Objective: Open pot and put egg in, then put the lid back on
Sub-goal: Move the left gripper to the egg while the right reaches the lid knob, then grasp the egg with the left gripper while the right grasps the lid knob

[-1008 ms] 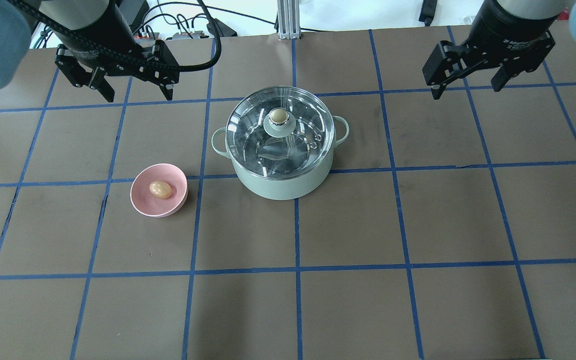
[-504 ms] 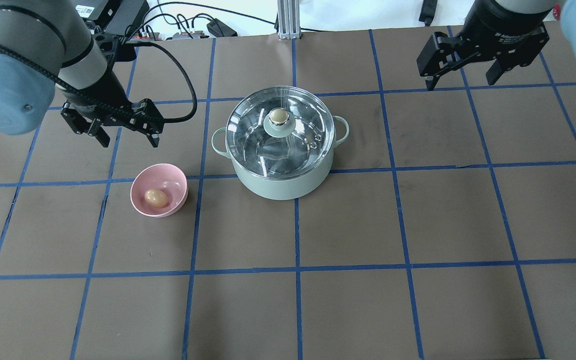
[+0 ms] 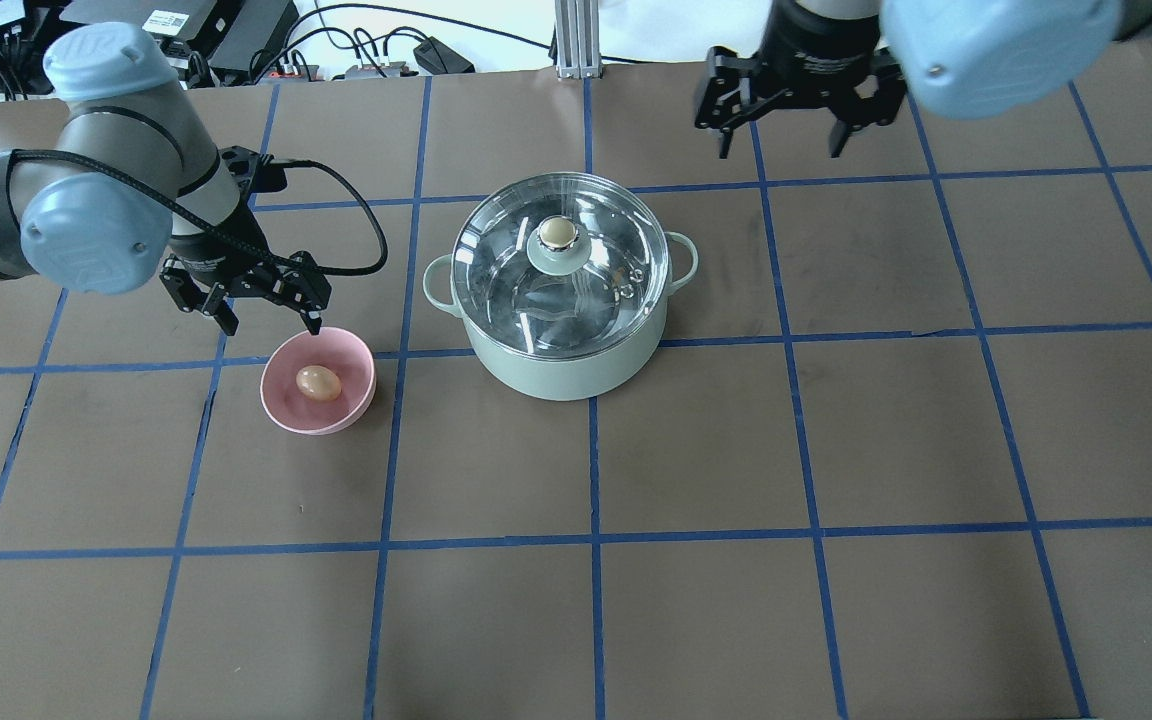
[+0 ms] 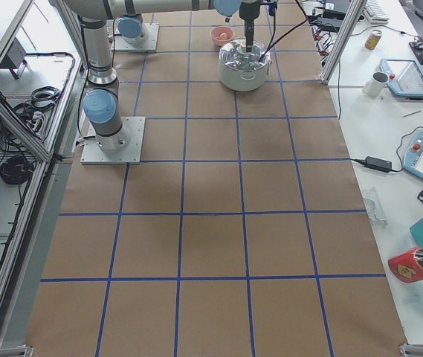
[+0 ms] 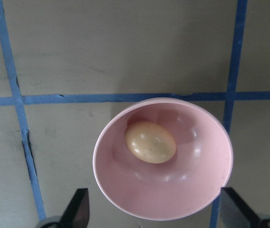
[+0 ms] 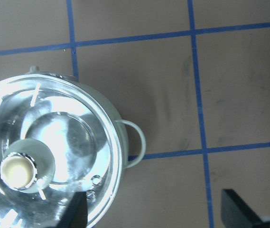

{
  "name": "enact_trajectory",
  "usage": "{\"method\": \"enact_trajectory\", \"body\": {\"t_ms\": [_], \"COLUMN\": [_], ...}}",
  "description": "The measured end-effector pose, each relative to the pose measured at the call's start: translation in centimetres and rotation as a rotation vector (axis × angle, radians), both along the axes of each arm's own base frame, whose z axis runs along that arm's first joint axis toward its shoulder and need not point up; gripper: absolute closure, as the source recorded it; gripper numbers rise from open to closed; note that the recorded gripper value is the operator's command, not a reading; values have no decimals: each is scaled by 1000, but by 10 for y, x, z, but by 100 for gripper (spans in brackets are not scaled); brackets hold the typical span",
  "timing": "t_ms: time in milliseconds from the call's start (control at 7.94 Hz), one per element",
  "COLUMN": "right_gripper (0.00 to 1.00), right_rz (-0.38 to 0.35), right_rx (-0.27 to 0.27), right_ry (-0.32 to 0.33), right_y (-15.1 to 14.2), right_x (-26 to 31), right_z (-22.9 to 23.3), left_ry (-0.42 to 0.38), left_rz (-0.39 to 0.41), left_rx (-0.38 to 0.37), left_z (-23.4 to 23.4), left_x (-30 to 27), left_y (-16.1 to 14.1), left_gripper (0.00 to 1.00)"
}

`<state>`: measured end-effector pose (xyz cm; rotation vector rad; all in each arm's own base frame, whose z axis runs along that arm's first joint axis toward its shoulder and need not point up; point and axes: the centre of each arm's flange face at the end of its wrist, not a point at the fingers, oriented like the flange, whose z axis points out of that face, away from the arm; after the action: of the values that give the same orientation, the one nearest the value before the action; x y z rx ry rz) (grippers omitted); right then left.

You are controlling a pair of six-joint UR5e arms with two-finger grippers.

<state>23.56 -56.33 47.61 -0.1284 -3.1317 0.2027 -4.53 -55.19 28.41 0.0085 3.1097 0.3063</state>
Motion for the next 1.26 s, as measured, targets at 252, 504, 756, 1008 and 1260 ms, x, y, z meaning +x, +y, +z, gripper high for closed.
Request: {"method": "enact_trajectory", "body": {"t_ms": [252, 504, 756, 1008, 1260], "right_gripper": [0, 0, 0, 7, 17], "right_rz": [-47, -48, -25, -8, 2], "right_rx": [-15, -8, 15, 39, 45], "right_ry": [-24, -29, -19, -9, -6], "right_y": [-13, -14, -9, -5, -5], "right_x": [60, 107, 134, 153, 158], "right_z": [-39, -77, -102, -124, -131], "left_ry": [11, 12, 13, 16, 19], "left_rz": [6, 1, -1, -1, 0], "left_rx": [60, 91, 109, 134, 147], "left_z": [-37, -55, -69, -83, -90], "left_x": [-6, -8, -8, -8, -8], "left_y": [1, 1, -1, -2, -2], "left_gripper": [10, 11, 12, 13, 18]}}
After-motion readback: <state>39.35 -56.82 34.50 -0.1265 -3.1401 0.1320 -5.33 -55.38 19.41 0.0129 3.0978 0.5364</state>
